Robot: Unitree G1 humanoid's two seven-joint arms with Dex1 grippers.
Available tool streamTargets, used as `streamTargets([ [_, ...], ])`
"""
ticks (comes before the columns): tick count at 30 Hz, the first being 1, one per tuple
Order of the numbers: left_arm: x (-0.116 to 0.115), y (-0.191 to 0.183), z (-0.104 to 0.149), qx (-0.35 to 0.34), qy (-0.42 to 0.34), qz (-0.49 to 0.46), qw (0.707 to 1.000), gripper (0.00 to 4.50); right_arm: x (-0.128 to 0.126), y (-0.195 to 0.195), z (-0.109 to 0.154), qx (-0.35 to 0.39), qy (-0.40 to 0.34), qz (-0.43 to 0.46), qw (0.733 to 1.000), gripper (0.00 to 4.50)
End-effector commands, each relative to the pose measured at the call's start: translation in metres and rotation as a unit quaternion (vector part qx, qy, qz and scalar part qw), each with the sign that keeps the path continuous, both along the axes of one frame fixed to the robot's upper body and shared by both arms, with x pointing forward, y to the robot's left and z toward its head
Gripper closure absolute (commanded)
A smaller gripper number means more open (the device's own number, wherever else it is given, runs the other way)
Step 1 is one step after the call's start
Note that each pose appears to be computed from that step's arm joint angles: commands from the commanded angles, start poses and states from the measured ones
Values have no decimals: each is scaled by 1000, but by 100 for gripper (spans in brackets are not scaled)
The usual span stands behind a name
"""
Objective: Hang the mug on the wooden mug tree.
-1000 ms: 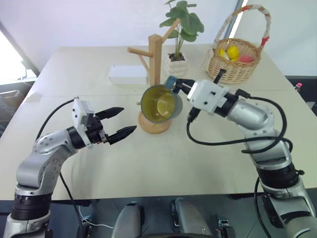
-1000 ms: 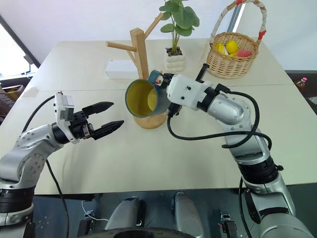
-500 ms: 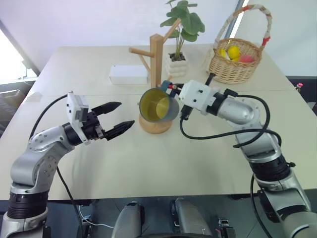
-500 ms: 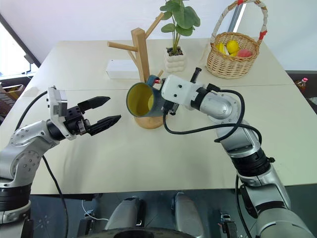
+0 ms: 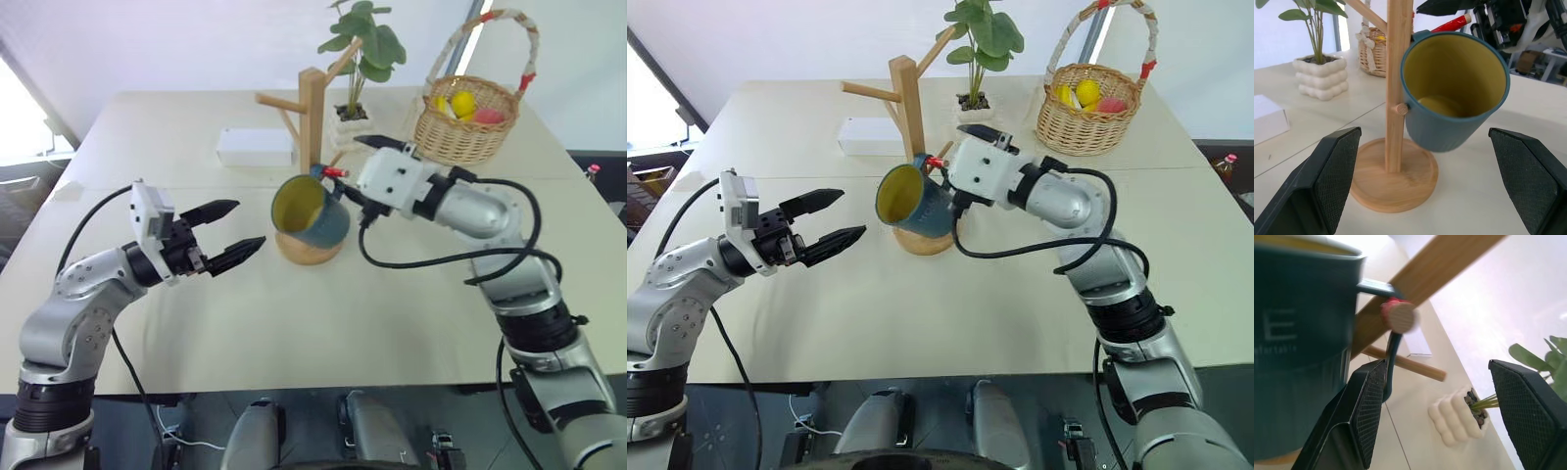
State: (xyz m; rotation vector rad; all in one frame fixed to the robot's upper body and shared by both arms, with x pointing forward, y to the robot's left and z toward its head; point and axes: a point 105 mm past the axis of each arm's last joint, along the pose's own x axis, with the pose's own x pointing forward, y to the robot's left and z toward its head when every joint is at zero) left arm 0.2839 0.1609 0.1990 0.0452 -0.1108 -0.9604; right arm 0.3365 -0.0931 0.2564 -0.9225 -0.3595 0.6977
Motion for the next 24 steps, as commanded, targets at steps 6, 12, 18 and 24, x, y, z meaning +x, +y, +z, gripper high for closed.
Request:
streamTargets([
  [6,8,26,3,-9,-11,64,998,0,-31,-52,4,116,54,22,992,93],
  [12,33,72,-25,-23,5,222,975,0,-30,-97,-56,276,165,-46,946,93],
  [18,37,106,-69,-22,38,343,938,0,-18,-113,-120,341,186,-138,911,93],
  [24,30,108,-84,-29,45,363,930,0,-3,-108,-134,370,187,-148,898,93],
])
